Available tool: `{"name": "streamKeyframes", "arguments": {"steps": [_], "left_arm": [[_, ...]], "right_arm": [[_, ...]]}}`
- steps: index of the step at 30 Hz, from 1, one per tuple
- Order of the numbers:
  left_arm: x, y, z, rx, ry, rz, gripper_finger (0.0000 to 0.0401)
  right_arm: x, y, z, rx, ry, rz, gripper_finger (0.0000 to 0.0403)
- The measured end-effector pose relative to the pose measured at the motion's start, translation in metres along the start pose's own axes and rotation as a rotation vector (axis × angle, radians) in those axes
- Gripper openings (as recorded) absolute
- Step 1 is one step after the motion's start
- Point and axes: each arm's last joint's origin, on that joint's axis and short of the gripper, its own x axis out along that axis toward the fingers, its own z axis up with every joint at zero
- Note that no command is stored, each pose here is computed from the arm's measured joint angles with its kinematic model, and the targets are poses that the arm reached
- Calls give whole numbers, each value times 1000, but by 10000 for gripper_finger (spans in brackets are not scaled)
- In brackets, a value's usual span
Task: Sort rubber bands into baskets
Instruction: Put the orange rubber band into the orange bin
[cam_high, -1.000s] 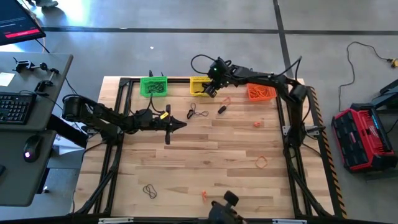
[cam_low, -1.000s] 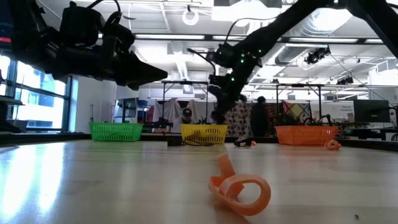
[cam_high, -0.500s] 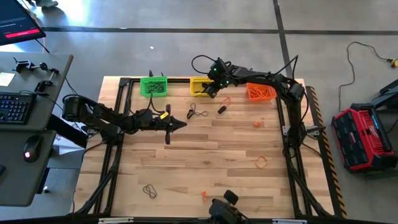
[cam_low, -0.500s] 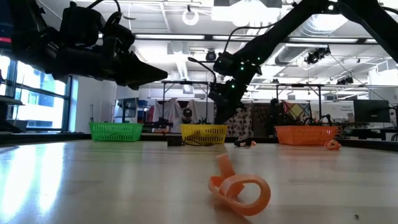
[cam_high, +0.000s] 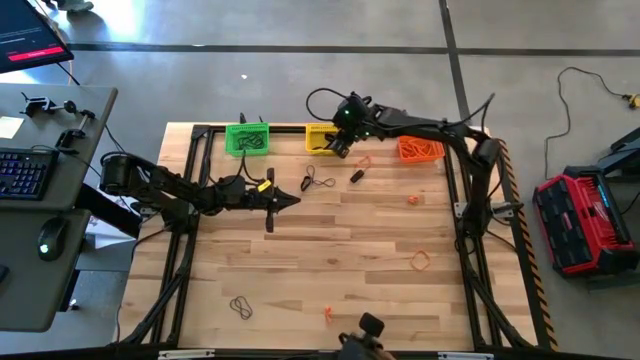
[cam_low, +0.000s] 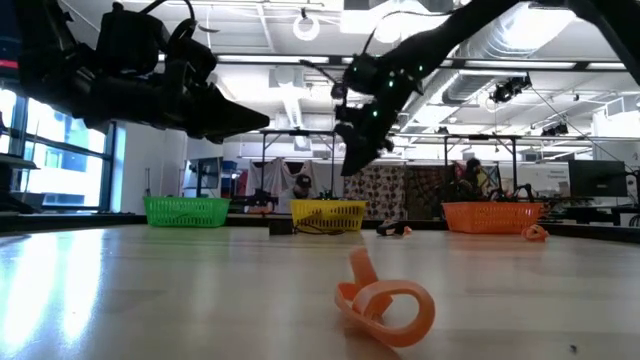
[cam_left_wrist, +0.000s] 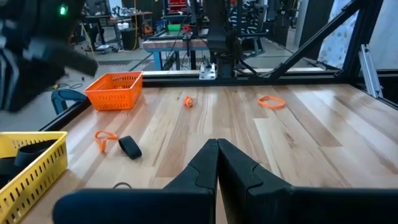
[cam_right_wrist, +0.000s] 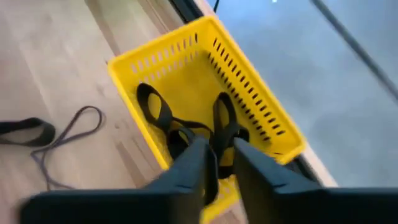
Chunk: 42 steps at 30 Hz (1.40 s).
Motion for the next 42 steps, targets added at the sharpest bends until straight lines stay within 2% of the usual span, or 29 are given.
{"name": "streamKeyframes", "arguments": {"steps": [1, 3, 6, 14, 19, 25, 34, 37, 42], "left_arm": [[0, 0, 0, -2, 0, 0, 0], [0, 0, 0, -4, 1, -2, 0], [0, -2, 0, -6, 2, -9, 0], [0, -3, 0, -3, 2, -16, 0], [0, -3, 0, -3, 0, -14, 0], [0, -3, 0, 6, 1, -8, 0], [0, -3, 0, 9, 1, -7, 0], [0, -3, 0, 9, 1, -7, 0], [0, -3, 0, 5, 2, -7, 0]], "right_arm": [[-6, 1, 2, -15, -8, -2, 34], [-15, 3, 4, -23, -26, 3, 12], [-24, 8, -7, -19, -84, 18, 11], [-37, 26, -77, 71, -249, 78, 1], [-42, 39, -106, 89, -244, 115, 2], [-32, 42, -129, 105, -172, 71, 29], [-19, 41, -137, 102, -117, 62, 128], [-14, 37, -139, 107, -104, 50, 138], [1, 27, -145, 126, -82, 24, 132]]}}
